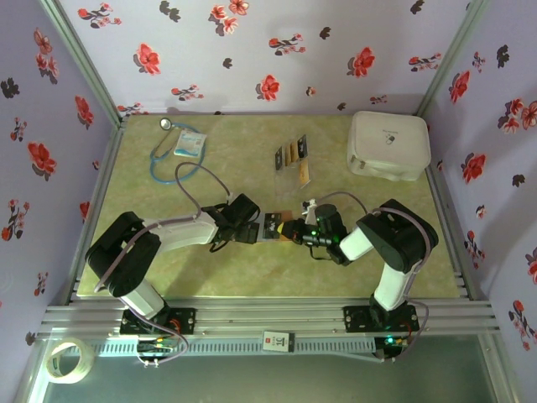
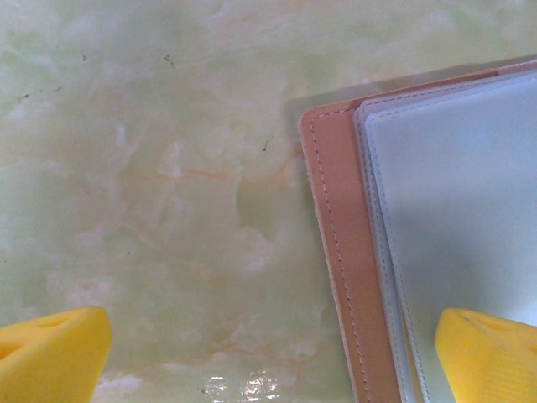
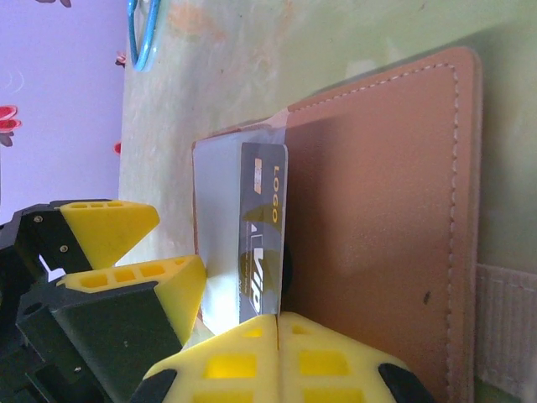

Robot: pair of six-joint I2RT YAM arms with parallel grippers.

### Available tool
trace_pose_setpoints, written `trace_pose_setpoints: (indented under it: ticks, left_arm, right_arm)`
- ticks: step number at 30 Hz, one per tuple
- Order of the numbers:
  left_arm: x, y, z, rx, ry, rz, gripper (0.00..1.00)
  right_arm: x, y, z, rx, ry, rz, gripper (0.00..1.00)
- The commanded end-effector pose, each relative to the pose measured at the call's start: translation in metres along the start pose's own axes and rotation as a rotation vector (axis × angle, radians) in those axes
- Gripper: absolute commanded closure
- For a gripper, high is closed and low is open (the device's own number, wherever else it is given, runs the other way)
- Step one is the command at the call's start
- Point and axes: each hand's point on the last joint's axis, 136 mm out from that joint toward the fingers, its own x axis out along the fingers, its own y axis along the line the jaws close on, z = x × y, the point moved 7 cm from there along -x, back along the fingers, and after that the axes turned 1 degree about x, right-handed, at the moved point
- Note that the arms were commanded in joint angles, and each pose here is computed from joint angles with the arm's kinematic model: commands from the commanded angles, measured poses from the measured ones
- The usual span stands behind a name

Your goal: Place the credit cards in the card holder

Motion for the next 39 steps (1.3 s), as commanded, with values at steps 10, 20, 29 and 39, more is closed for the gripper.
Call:
trace_pose_setpoints:
  ticks: [10, 20, 29, 39]
  left_arm:
    - [0.002, 0.013, -0.012, 0.000, 0.030, 0.057, 0.00]
    - [0.003, 0.012, -0.012, 0.000, 0.030, 0.053, 0.00]
    - [-0.001, 0.011, -0.005, -0.003, 0.026, 0.049, 0.00]
    - [-0.019, 0.032, 0.018, -0.088, -0.014, 0.034, 0.00]
  right_arm:
    - [0.004, -0.011, -0.004, -0.013, 0.122, -0.099, 1.00]
    - [0.010, -0.013, -0.002, -0.011, 0.173, -0.133, 1.00]
    - [0.011, -0.010, 0.001, -0.004, 0.176, -0.157, 0.77]
    - [0.002, 0.016, 0.018, -0.064, 0.161, -0.245, 0.57]
